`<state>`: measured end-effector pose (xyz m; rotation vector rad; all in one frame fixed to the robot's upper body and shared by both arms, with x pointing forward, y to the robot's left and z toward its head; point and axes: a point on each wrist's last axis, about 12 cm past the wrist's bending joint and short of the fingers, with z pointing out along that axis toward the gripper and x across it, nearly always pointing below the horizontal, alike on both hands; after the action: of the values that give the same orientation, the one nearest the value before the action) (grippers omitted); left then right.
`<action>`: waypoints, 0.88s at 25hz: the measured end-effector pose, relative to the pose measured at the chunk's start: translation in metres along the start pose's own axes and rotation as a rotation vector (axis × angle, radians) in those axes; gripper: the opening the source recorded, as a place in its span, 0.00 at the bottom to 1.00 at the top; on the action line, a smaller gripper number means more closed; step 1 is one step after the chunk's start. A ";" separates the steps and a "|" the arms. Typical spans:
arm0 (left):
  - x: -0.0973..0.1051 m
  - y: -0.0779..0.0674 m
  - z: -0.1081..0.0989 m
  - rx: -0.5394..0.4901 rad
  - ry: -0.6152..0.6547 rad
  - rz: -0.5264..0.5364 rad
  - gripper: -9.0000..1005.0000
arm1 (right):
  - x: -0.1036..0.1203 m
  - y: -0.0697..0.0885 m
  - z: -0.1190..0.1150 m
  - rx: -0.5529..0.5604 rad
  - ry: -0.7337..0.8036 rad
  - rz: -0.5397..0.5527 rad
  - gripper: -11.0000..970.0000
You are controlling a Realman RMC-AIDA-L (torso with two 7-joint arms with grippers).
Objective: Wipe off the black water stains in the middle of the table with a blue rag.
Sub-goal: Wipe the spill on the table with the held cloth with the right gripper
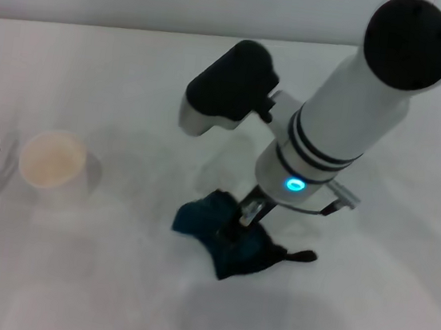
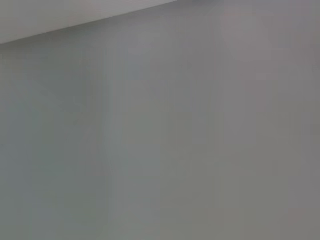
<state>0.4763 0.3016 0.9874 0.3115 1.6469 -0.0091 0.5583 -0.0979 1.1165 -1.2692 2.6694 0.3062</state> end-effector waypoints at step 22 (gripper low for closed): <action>0.000 0.004 0.004 -0.024 0.015 -0.008 0.87 | 0.051 -0.094 -0.052 0.254 0.012 0.291 0.12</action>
<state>0.4806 0.3049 0.9874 0.2873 1.6622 0.0073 0.5965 -0.2078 1.1438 -0.8149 2.7911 -0.0075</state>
